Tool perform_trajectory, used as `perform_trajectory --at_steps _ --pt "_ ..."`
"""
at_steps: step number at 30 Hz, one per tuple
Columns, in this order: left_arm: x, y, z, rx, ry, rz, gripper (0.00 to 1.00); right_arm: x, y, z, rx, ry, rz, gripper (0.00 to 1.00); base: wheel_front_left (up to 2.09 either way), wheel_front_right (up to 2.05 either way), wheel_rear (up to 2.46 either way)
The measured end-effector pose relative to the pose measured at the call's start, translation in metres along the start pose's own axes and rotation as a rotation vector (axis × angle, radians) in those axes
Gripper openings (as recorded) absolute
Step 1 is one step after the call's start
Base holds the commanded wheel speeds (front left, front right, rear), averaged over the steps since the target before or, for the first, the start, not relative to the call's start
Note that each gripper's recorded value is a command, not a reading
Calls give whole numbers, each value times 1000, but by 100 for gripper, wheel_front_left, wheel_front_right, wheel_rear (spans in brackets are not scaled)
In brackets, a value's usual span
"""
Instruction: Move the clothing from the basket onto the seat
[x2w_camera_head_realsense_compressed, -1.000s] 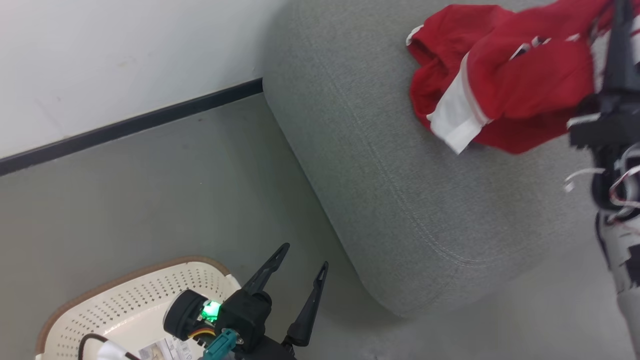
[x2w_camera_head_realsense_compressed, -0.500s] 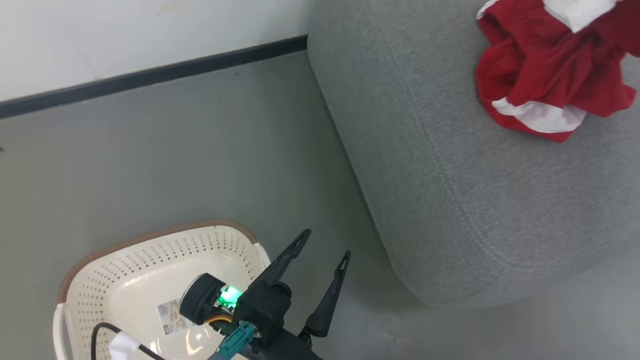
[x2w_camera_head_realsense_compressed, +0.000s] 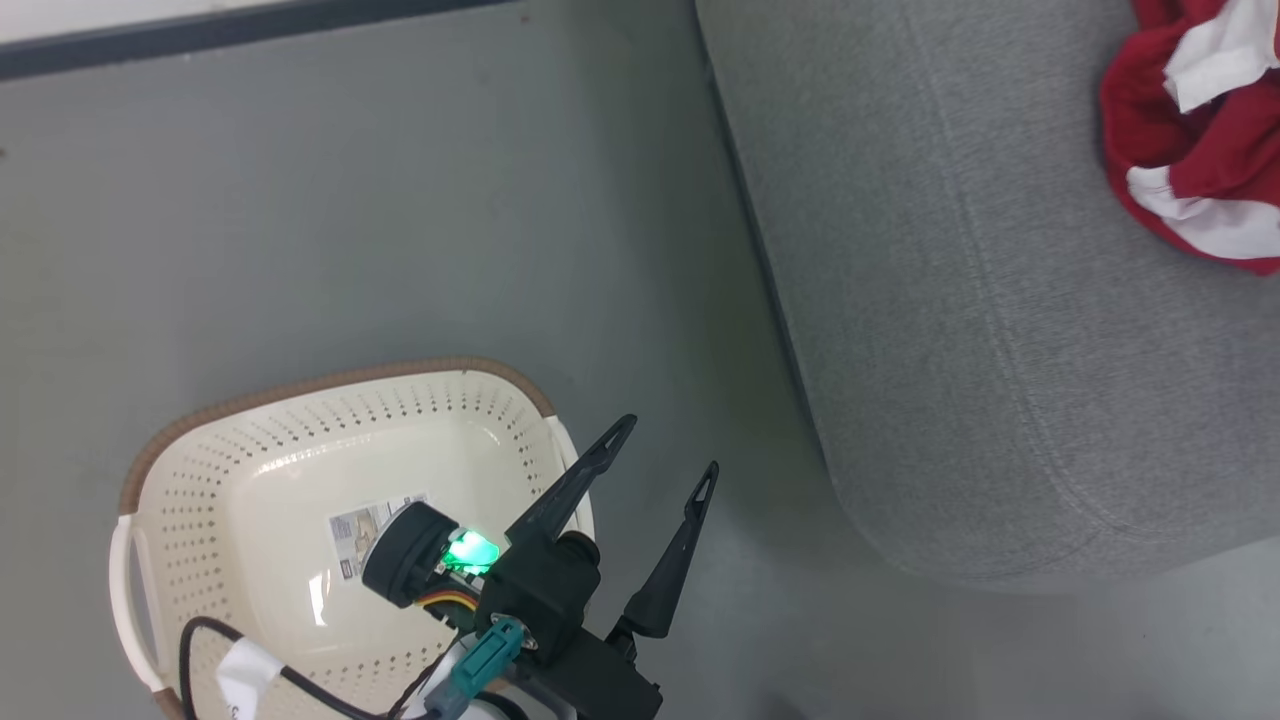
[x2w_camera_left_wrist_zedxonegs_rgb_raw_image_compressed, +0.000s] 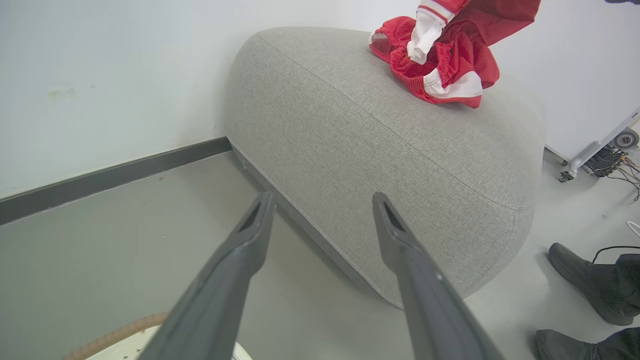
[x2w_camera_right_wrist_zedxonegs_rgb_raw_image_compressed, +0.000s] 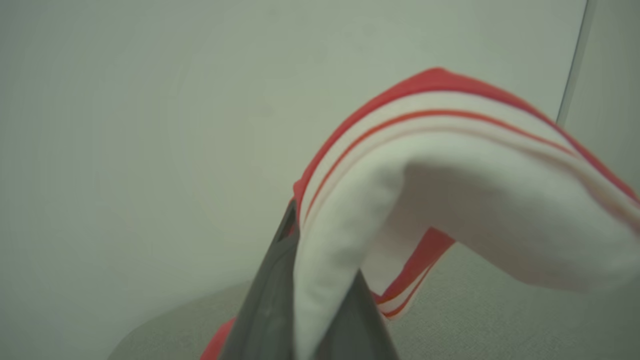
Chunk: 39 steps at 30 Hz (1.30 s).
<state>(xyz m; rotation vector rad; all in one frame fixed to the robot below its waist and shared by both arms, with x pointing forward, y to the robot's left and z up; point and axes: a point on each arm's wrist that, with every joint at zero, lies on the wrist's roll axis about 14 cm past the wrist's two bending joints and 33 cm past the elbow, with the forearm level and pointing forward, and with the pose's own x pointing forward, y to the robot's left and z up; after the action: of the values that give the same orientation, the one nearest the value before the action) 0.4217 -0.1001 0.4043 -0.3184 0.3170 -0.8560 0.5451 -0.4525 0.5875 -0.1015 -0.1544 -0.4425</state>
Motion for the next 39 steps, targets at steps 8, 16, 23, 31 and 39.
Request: perform_trajectory --at_steps 8,16,23,31,39 --pt "7 18 -18 -30 31 24 100 1 9 -76 -1 173 -18 0 0 0 0" --pt "4 26 -30 -41 54 42 100 0 15 -108 11 270 -27 31 0 0 0" --pt "6 28 -25 -28 35 56 100 -4 15 -111 15 300 -27 100 0 0 0" --pt "5 19 -13 -14 5 52 100 -16 16 -111 31 342 -25 100 0 0 0" --pt "3 10 4 9 -36 51 100 -41 20 -121 45 445 -3 100 0 0 0"
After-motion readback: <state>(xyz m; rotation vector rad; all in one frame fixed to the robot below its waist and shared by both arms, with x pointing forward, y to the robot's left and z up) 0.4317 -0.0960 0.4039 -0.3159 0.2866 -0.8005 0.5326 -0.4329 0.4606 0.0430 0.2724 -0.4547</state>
